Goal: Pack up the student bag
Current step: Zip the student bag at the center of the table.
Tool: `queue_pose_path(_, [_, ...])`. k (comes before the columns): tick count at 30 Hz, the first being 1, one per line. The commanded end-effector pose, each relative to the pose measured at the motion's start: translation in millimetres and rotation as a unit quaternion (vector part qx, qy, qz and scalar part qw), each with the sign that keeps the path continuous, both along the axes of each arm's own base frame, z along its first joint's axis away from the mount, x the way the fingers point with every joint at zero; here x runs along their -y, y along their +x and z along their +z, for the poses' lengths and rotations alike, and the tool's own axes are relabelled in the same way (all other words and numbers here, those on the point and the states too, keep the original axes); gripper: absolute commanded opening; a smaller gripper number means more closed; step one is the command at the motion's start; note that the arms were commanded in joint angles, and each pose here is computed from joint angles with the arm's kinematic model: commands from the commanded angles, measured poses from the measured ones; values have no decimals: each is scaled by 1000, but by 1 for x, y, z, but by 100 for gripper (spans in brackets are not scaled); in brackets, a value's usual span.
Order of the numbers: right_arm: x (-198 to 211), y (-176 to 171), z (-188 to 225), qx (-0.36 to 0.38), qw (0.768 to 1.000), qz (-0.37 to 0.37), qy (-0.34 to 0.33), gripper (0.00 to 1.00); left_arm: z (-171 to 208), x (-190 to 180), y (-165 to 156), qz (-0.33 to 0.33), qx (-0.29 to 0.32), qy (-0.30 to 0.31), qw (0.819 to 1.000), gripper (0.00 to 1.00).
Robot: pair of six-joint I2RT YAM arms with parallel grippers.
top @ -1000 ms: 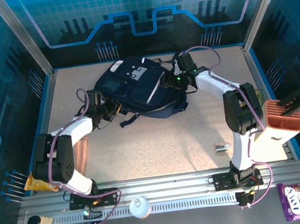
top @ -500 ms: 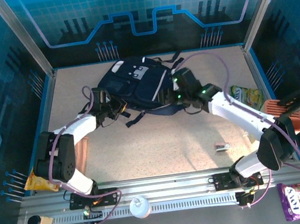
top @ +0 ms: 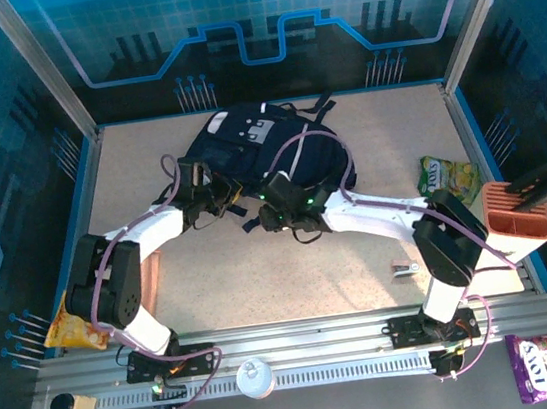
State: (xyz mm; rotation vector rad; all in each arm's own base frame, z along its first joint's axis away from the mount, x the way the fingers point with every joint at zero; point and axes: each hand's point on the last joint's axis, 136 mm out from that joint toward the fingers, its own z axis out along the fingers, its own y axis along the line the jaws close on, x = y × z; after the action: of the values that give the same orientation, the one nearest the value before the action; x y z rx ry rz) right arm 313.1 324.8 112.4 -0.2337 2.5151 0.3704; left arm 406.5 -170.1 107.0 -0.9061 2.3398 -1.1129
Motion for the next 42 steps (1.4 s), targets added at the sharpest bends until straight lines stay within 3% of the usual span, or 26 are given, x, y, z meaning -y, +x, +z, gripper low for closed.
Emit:
queue_pose_path(1, [-1, 17, 7, 36, 999, -34, -20, 36, 32, 25, 8, -41, 41, -41, 997, 0])
queue_pose_path(23, [14, 52, -14, 47, 990, -90, -96, 31, 38, 27, 6, -48, 42, -46, 997, 0])
queue_pose_path(33, [32, 60, -13, 49, 981, -137, -131, 21, 37, 25, 5, -47, 41, -37, 997, 0])
queue_pose_path(37, [47, 54, -7, 57, 978, -145, -137, 14, 33, 20, 7, -43, 42, -19, 998, 0])
queue_pose_path(42, [76, 43, -8, 61, 976, -152, -142, 12, 25, 11, 11, -34, 35, -3, 999, 0])
